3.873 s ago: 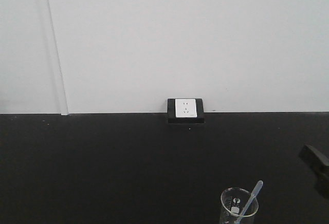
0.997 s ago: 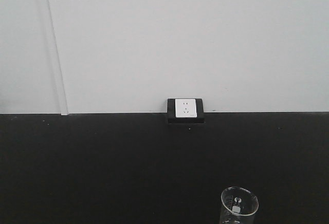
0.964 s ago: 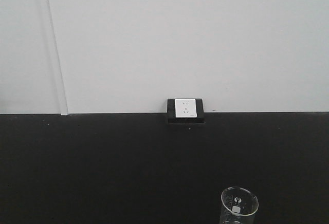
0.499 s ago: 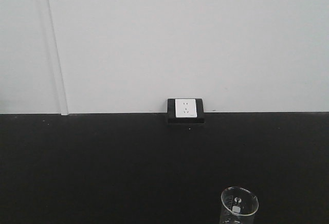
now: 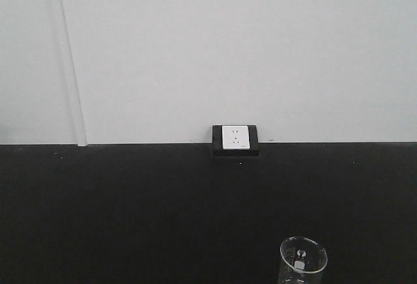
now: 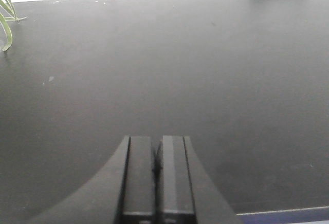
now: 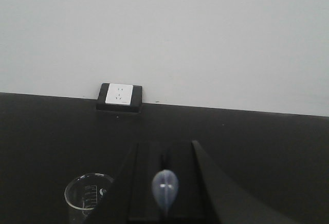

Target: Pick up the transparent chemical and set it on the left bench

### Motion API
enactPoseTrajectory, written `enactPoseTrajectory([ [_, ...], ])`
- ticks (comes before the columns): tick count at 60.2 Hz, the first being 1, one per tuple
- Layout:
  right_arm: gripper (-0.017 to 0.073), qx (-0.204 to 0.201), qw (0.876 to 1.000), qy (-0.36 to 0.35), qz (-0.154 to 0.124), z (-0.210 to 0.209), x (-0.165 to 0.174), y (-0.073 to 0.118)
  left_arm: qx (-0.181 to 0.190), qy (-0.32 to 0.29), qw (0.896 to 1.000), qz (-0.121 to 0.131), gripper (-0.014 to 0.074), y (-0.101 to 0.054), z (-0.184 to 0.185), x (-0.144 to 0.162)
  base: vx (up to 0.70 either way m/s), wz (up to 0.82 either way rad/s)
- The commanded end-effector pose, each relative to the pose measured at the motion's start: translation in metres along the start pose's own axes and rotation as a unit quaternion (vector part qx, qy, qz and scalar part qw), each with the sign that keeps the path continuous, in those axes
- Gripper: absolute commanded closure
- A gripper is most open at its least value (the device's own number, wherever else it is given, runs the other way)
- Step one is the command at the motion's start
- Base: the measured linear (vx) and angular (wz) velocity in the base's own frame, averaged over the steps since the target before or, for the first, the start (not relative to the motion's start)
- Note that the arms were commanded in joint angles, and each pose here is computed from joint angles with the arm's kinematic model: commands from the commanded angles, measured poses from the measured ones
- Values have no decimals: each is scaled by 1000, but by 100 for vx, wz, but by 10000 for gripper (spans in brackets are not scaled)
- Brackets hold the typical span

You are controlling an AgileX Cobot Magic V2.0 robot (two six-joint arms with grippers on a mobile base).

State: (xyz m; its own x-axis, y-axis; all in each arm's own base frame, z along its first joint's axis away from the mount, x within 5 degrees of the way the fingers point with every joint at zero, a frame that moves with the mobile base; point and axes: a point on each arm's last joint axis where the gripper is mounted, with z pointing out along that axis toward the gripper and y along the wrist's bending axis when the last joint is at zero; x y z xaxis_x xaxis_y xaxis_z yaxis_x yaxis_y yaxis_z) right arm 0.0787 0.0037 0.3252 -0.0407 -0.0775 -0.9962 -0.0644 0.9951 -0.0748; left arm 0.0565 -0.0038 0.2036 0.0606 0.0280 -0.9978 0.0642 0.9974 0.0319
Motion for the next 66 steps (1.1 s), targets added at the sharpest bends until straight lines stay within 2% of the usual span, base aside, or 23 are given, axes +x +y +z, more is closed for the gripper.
enactPoseTrajectory([
  [1,564,-5,999,-45,-10,-1,-14,1,-1,-41,999,-4,597,0,-1,-3,-1,0],
  [42,564,-5,999,-45,-10,-1,-14,0,-1,-41,999,-4,597,0,-1,-3,-11,-7],
  [66,564,-5,999,-45,-10,-1,-14,0,-1,-41,999,-4,597,0,-1,-3,-28,20],
])
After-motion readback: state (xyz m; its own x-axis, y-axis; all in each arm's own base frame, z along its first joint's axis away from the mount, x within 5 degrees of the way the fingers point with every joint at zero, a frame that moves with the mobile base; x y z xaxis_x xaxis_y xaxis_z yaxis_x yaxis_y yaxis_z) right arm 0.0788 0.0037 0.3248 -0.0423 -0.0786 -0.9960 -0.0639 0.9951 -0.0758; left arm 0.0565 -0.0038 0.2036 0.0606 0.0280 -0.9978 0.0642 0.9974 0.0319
